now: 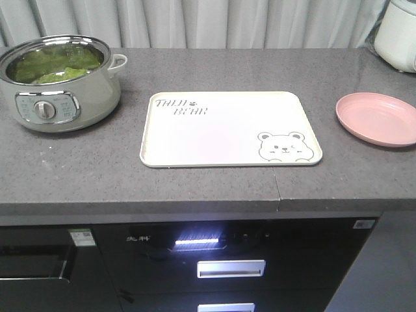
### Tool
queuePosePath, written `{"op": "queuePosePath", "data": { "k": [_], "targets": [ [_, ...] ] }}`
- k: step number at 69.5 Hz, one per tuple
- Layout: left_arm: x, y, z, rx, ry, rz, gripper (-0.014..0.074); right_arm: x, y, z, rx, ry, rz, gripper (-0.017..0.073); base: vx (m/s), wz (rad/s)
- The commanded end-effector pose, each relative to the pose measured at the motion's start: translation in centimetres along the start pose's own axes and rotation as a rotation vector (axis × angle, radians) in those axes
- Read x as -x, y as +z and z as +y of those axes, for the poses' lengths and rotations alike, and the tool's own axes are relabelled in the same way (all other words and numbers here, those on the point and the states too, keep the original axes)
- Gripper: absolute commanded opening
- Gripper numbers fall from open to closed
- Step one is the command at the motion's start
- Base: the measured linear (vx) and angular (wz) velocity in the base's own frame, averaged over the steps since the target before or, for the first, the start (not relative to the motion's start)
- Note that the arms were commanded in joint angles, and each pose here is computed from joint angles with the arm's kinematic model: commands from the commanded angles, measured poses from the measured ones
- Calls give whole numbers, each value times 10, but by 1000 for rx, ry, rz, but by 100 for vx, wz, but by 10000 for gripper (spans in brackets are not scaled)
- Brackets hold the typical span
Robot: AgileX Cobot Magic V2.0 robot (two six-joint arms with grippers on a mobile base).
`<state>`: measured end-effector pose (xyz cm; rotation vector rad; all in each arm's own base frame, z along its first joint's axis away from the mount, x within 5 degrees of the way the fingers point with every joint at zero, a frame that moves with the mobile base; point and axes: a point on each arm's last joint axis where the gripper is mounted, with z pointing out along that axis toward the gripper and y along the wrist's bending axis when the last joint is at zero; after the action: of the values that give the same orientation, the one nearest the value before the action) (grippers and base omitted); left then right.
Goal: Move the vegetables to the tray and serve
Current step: 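Drive closer and align the base in front of the tray, then move the left gripper above the lettuce inside the pot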
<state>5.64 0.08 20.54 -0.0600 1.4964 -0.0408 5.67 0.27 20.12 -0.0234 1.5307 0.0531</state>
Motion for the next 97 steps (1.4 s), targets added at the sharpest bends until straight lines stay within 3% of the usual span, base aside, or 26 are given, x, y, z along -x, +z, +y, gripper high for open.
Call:
{"op": "queuePosePath", "data": {
  "k": [1,97],
  "targets": [
    [-1,-1,0,-4,-10,-56,-6,5,0,0,2,-10,-72,-4,18,2],
    [-1,-1,0,-4,-10,-56,-6,5,0,0,2,-10,-72,-4,11,0]
  ]
}}
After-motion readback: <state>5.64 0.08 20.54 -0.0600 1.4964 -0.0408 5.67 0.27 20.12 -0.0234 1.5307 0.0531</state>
